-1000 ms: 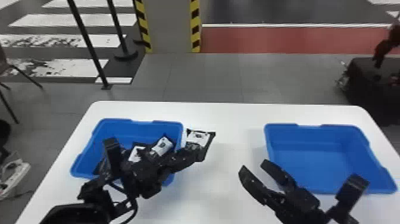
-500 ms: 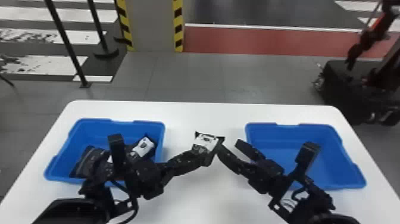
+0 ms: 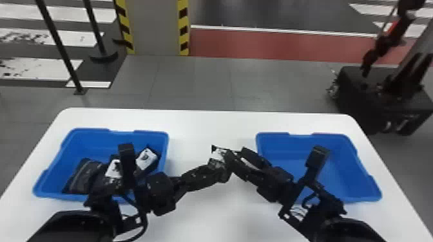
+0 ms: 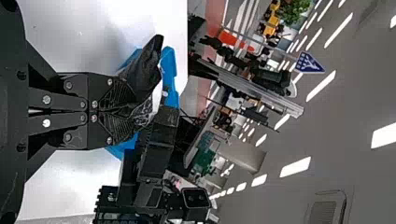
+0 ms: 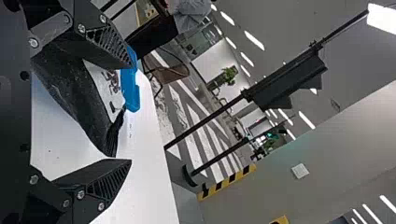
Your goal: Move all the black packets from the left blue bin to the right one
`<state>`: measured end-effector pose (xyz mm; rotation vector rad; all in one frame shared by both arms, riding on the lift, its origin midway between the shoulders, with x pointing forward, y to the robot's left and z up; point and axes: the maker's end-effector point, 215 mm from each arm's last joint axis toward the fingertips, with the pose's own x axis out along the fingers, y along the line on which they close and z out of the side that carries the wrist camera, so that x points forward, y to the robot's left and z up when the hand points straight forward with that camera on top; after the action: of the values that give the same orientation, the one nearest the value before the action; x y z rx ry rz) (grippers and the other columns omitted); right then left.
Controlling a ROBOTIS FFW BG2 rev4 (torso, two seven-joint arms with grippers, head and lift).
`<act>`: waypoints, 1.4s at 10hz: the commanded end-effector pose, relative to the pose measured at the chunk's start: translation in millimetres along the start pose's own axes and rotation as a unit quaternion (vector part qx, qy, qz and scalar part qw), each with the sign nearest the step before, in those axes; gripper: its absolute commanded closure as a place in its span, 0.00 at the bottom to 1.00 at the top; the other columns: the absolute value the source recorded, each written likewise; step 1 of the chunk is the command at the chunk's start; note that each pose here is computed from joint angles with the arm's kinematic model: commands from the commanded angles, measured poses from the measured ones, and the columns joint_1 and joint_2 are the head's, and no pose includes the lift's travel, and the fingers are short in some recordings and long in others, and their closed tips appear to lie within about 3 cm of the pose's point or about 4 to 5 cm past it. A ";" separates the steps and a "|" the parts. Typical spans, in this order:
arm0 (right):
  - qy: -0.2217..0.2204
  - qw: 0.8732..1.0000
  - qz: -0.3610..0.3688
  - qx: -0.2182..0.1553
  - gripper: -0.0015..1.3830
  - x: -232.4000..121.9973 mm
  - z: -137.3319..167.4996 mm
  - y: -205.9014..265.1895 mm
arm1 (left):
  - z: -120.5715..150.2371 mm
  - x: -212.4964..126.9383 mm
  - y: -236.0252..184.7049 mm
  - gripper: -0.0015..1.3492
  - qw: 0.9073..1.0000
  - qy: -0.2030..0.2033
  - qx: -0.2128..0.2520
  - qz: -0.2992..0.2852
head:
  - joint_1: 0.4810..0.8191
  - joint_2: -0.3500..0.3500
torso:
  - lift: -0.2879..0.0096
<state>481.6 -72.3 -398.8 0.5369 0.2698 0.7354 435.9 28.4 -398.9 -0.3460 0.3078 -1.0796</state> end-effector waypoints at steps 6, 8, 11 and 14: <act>0.005 0.999 0.028 0.046 0.73 7.6 -3.0 15.3 | -5.6 7.3 -1.1 0.89 1.000 0.008 -0.006 -0.010 | 0.63 0.44 | 0.60; 0.013 0.998 0.051 0.042 0.92 11.6 -3.5 16.1 | -8.5 7.9 -1.3 0.89 1.000 0.010 -0.007 -0.010 | 0.63 0.44 | 0.60; 0.010 0.994 0.071 0.080 0.92 12.0 -15.5 24.8 | -4.5 6.8 1.7 0.89 1.000 0.006 -0.001 -0.006 | 0.63 0.46 | 0.60; -0.039 0.994 0.076 0.063 0.92 9.3 22.7 21.2 | -19.7 -10.2 17.6 0.17 0.999 0.001 -0.031 0.033 | 0.63 0.47 | 0.60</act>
<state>481.7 -55.6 -376.2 0.7093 0.2306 0.8512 439.3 39.0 -420.0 -0.3782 0.3459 -1.0154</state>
